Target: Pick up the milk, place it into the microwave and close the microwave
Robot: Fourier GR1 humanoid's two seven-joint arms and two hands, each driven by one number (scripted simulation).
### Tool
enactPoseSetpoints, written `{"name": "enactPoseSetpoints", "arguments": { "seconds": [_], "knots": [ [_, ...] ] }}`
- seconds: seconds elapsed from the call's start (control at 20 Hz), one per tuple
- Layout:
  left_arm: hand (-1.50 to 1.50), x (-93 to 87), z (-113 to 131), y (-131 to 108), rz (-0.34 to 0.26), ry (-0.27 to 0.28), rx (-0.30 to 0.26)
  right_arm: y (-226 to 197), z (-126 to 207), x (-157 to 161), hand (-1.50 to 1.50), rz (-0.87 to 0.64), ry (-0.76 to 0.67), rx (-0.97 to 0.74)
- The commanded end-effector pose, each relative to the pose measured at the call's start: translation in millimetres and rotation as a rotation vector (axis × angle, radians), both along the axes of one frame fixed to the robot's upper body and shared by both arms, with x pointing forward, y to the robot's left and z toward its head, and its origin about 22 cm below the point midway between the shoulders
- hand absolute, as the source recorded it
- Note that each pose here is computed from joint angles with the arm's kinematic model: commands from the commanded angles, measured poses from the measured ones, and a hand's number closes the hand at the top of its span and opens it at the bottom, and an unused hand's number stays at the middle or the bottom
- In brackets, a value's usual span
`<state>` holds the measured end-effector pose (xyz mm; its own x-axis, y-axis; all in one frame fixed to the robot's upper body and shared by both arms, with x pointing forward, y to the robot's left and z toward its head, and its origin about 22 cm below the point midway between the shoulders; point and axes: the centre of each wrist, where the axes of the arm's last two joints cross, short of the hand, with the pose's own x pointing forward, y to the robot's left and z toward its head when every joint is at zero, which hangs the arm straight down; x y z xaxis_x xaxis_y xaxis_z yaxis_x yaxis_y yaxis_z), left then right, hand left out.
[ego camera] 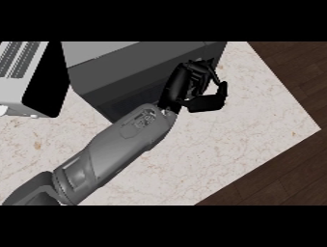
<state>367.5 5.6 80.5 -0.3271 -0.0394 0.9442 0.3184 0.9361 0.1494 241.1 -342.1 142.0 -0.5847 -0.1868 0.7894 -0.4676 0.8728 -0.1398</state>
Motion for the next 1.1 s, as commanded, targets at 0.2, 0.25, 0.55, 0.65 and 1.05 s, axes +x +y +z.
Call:
{"name": "enactPoseSetpoints", "arguments": {
  "seconds": [0.2,0.25,0.55,0.65,1.05],
  "knots": [
    [1.5,-0.4,13,-22,-0.03,-0.03,0.008,-6,8,2,-1.5,0.009,0.011,-0.005],
    [1.5,-0.6,13,-23,-0.025,-0.03,0.006,-5,13,4,-1.5,0.019,-0.015,0.003],
    [1.5,-2.1,15,-24,-0.011,-0.034,-0.008,-11,21,8,-1.5,0.015,-0.015,0.003],
    [1.5,-2.0,17,-26,-0.017,-0.038,-0.001,-11,21,9,-1.5,0.015,-0.002,0.004],
    [1.5,9.2,1,-5,0.267,0.086,-0.082,-17,26,9,-1.5,0.006,-0.008,0.029]
  ]
}}
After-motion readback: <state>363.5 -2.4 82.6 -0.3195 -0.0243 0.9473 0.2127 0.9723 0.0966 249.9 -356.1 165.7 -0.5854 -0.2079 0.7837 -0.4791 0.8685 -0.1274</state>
